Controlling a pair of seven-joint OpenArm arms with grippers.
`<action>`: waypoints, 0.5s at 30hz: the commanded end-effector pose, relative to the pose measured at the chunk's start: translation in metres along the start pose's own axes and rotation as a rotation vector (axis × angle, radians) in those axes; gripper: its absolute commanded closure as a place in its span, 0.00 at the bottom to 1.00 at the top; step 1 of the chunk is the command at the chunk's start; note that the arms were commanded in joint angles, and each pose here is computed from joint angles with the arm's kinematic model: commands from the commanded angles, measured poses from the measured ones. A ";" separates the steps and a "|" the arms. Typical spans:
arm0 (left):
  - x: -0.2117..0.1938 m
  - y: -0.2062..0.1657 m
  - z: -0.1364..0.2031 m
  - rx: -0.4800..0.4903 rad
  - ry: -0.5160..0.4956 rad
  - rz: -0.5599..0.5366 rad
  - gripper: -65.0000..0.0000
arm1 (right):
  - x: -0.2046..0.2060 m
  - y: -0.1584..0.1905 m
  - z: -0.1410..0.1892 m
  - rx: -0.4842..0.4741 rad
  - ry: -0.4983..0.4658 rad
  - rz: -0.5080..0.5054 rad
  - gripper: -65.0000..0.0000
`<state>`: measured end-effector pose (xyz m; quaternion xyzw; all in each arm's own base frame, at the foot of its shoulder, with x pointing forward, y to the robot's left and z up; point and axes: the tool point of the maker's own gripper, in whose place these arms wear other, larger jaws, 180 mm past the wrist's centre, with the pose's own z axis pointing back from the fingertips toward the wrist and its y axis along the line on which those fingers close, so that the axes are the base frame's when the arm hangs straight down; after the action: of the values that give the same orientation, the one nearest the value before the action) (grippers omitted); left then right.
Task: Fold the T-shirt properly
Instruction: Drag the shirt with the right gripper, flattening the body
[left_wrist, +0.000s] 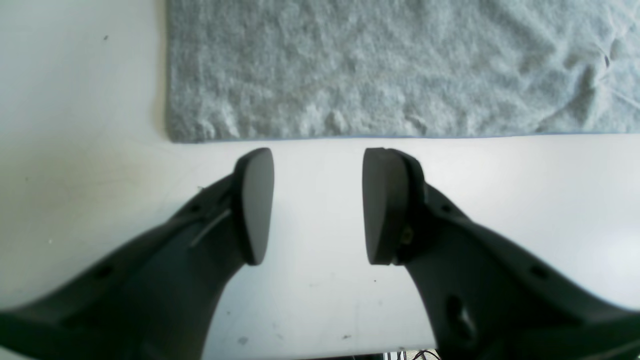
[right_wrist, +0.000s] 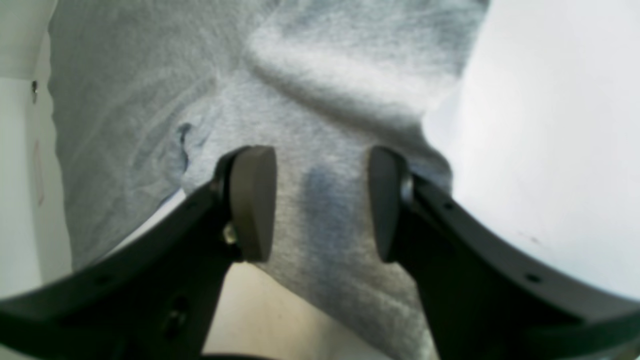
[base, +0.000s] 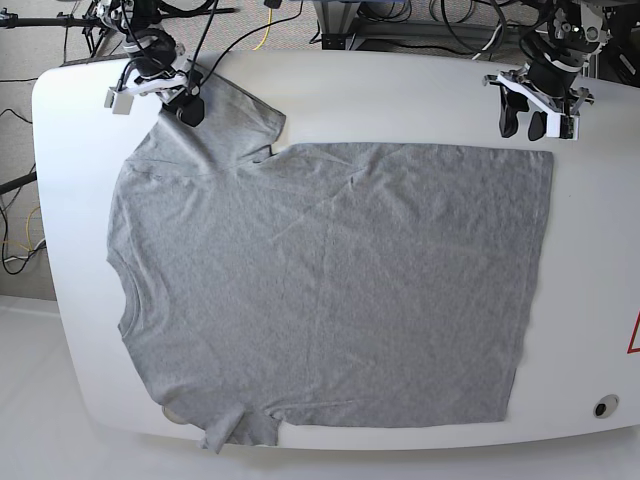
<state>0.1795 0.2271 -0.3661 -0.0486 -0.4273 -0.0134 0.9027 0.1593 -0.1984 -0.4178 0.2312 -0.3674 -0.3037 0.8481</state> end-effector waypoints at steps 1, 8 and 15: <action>0.009 0.000 0.003 -0.008 -0.028 -0.017 0.59 | 0.001 -0.004 0.000 -0.013 -0.010 -0.011 0.54; 0.007 0.001 0.003 -0.007 -0.024 -0.015 0.59 | -0.004 -0.001 -0.003 -0.008 -0.005 -0.019 0.54; 0.007 0.000 0.003 -0.007 -0.026 -0.013 0.59 | -0.002 0.009 -0.007 0.022 -0.016 -0.032 0.54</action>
<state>0.1794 0.2276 -0.3662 -0.0479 -0.4269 -0.0145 0.9029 0.1683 -0.1900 -0.4184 0.2429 -0.3790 -0.3175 0.8346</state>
